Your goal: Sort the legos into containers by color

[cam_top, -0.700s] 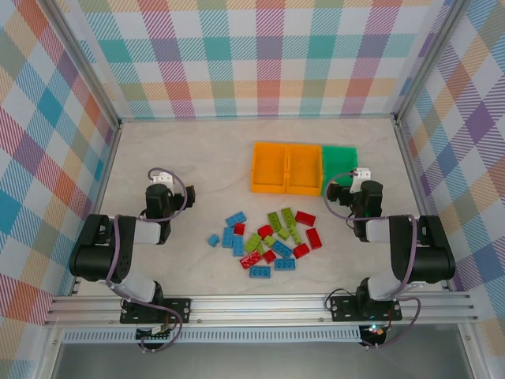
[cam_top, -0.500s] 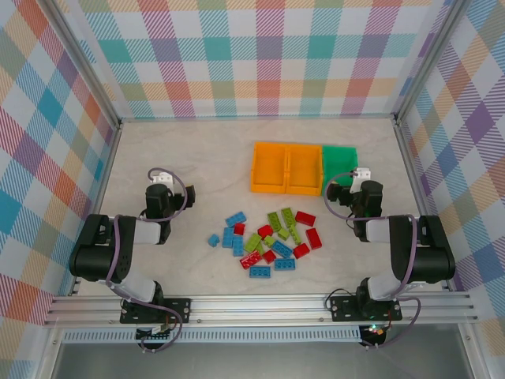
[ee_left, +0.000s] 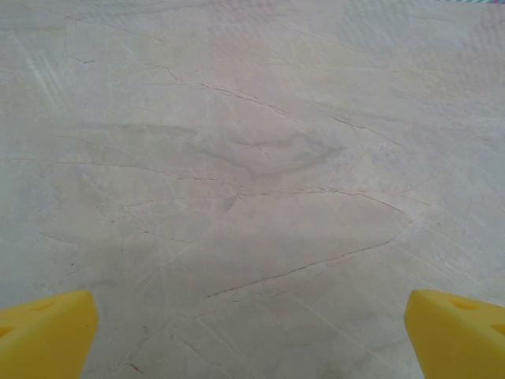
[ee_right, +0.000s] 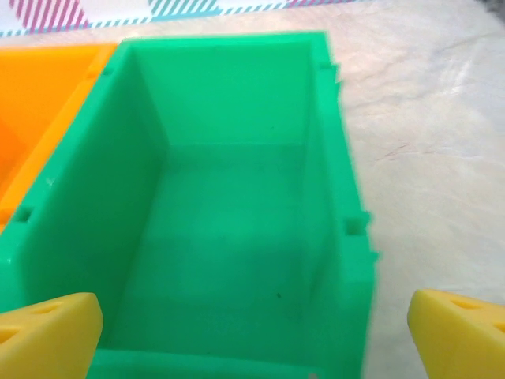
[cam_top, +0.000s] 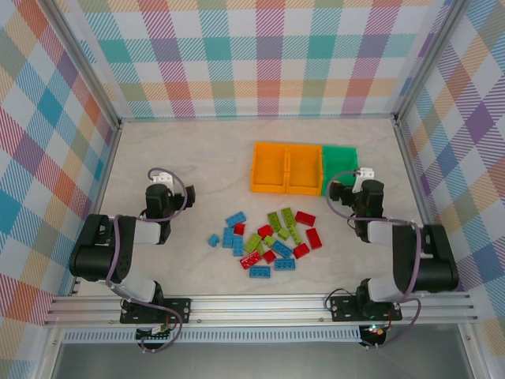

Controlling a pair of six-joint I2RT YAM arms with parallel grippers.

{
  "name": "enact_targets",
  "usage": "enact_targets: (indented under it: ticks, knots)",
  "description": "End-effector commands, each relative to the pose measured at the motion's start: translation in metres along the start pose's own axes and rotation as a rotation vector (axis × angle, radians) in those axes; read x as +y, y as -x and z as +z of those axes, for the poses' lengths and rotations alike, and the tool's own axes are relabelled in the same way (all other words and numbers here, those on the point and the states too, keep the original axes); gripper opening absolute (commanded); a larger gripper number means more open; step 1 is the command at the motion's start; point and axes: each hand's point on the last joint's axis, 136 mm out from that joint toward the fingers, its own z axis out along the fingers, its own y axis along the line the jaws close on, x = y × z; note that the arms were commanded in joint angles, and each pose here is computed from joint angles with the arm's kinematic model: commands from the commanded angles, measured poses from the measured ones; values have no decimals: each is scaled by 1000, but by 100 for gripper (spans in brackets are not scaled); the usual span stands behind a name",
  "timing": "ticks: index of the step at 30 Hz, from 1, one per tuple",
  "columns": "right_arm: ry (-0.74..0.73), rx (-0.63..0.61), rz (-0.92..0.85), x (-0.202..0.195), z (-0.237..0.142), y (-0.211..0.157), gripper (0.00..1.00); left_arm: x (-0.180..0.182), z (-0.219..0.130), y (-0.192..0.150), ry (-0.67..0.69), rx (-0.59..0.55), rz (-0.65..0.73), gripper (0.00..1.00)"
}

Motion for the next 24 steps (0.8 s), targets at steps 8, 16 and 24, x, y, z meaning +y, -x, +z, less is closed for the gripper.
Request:
enact_targets:
  ticks: [8,16,24]
  knots:
    - [285,347,432,91,-98,29,100,-29,-64,61,-30,-38,16,100]
    - [275,715,55,135,-128,-32,100,-148,-209,98,-490,35,169,100]
    - [140,984,-22,117,-125,-113,95,-202,-285,34,-904,182,689,100]
